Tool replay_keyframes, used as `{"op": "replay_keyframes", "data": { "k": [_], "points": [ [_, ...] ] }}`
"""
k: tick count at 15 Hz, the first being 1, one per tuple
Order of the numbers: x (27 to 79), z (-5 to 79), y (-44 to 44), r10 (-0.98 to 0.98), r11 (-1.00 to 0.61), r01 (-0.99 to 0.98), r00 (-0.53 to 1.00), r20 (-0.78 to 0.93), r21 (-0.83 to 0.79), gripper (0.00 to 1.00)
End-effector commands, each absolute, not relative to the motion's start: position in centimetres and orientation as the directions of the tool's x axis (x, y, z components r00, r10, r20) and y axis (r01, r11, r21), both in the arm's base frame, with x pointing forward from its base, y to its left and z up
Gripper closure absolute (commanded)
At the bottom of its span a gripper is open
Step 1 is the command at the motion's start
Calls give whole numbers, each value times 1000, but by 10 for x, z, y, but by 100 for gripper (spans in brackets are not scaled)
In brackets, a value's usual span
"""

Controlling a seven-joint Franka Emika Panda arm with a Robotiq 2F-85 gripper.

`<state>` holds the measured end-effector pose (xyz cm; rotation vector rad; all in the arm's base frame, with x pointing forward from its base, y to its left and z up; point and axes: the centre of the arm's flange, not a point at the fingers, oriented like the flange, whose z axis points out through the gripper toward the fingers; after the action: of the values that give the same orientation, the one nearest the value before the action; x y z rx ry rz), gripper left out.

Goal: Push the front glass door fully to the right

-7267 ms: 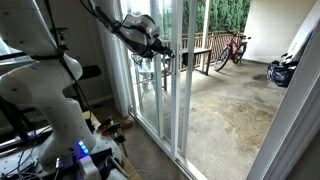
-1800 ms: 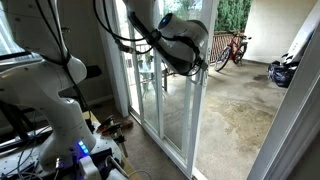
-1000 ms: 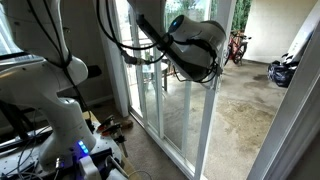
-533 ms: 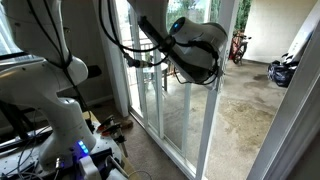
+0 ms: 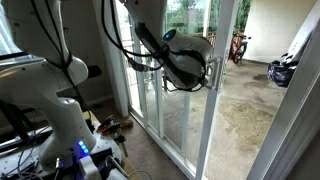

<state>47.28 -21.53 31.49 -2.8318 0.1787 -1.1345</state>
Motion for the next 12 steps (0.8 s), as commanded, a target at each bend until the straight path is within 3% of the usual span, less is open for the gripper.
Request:
{"op": "replay_keyframes", "data": {
  "k": [1, 7, 12],
  "points": [
    [454, 325, -177, -30, -997, 22, 741, 671, -68, 0],
    [440, 343, -111, 49, -992, 114, 728, 684, -50, 0],
    [414, 349, -70, 25, -997, 68, 729, 684, -37, 0]
  ]
}}
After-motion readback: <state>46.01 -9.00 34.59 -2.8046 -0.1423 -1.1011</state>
